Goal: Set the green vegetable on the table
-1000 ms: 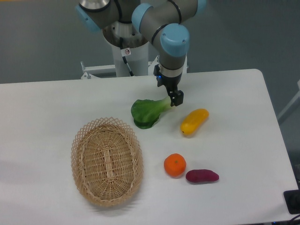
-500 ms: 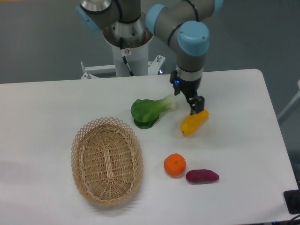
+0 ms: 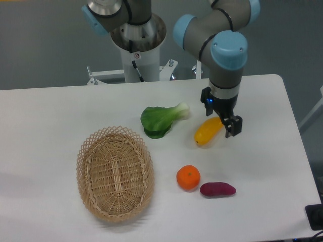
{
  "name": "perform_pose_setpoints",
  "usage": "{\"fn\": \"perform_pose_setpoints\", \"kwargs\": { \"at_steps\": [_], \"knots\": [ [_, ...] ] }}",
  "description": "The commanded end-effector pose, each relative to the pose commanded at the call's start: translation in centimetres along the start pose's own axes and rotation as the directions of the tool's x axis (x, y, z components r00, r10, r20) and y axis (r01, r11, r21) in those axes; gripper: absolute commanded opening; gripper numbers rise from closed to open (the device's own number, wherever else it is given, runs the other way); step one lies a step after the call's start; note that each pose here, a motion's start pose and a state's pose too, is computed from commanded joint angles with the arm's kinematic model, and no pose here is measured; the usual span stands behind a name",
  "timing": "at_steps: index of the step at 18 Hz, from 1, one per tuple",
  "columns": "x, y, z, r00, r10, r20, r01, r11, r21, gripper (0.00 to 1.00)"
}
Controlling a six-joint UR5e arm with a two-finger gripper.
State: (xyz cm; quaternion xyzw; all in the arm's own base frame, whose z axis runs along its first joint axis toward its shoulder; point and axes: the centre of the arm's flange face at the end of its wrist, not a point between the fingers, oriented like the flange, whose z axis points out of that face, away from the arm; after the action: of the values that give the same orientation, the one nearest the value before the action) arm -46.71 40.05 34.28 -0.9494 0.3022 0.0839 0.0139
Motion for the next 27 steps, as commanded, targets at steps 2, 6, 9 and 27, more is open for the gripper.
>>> {"fn": "perform_pose_setpoints", "kwargs": {
  "at_steps": [2, 6, 9, 27],
  "knots": [
    [-1.6, 0.2, -0.3, 0.999, -0.034, 0.014, 0.034, 0.999, -0.001, 1.0],
    [-4.1, 0.9, -0.1, 0.995, -0.093, 0.02, 0.093, 0.996, 0.0, 1.0],
    [-5.7, 1.7, 0.5, 0.994, -0.105, -0.007, 0.105, 0.994, 0.004, 1.0],
    [-8.8, 2.3, 3.5, 0.991, -0.127, -0.044, 0.127, 0.992, 0.016, 1.0]
  ]
}}
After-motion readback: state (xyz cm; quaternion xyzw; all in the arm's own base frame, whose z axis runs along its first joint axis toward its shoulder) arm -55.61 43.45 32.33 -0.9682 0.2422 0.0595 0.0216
